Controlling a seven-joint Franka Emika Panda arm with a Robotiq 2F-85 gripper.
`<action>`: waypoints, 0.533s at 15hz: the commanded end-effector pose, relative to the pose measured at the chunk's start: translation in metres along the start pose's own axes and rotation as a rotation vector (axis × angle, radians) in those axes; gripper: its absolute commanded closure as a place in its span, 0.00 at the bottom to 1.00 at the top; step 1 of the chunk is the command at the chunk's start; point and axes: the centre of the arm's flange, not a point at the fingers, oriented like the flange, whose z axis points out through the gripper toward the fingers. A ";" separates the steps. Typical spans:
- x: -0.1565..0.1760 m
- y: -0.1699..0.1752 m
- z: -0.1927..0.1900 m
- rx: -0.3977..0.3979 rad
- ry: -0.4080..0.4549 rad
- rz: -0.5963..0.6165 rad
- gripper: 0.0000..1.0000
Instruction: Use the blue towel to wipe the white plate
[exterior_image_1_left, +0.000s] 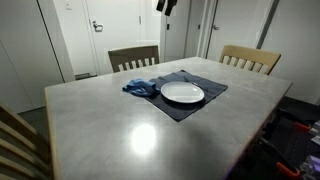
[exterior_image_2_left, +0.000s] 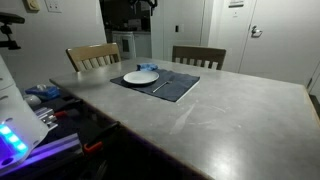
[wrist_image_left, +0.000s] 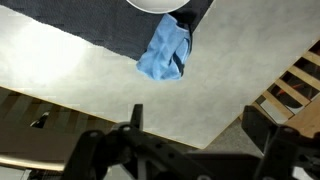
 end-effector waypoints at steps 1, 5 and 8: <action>0.037 0.020 0.035 0.045 -0.066 0.011 0.00; 0.060 0.030 0.070 0.070 -0.137 0.026 0.00; 0.075 0.034 0.094 0.065 -0.187 0.033 0.00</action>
